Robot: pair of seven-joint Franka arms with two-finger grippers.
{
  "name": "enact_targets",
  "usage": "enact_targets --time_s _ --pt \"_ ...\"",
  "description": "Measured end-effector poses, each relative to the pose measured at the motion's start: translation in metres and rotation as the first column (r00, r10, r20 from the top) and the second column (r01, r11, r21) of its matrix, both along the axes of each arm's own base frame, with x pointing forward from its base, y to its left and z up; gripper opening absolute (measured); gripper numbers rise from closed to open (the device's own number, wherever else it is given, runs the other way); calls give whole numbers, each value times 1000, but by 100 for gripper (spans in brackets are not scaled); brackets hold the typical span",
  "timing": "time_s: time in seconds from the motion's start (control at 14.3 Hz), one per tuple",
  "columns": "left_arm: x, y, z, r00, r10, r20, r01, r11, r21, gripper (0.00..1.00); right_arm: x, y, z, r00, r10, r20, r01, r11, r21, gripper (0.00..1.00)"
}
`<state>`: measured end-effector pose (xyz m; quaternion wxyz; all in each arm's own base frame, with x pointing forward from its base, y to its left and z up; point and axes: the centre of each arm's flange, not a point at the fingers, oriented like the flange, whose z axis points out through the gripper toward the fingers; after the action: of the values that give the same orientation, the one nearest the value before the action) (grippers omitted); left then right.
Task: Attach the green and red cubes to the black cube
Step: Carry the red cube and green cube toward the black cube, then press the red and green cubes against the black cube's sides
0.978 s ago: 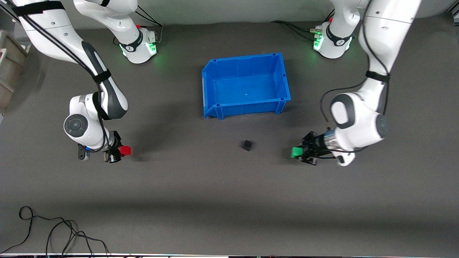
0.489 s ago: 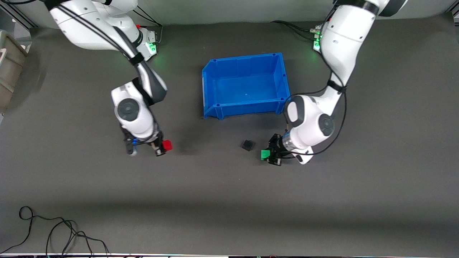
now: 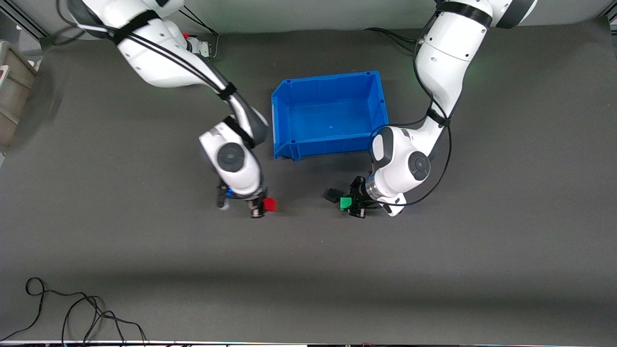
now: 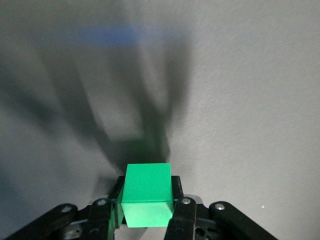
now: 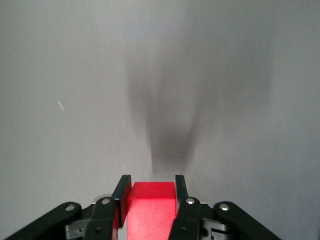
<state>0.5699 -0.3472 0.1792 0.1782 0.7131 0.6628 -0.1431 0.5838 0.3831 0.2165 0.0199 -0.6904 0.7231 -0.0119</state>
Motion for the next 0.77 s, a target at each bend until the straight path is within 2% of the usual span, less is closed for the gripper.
enact_targets --time_s 0.28,0.77 --pt "-10 -12 -4 999 17 -34 -17 1000 2 37 -4 66 -17 1000 -15 4 15 999 41 39" --pt "3 -4 4 979 192 -70 -193 981 3 37 8 74 -18 1000 -25 15 24 998 58 39"
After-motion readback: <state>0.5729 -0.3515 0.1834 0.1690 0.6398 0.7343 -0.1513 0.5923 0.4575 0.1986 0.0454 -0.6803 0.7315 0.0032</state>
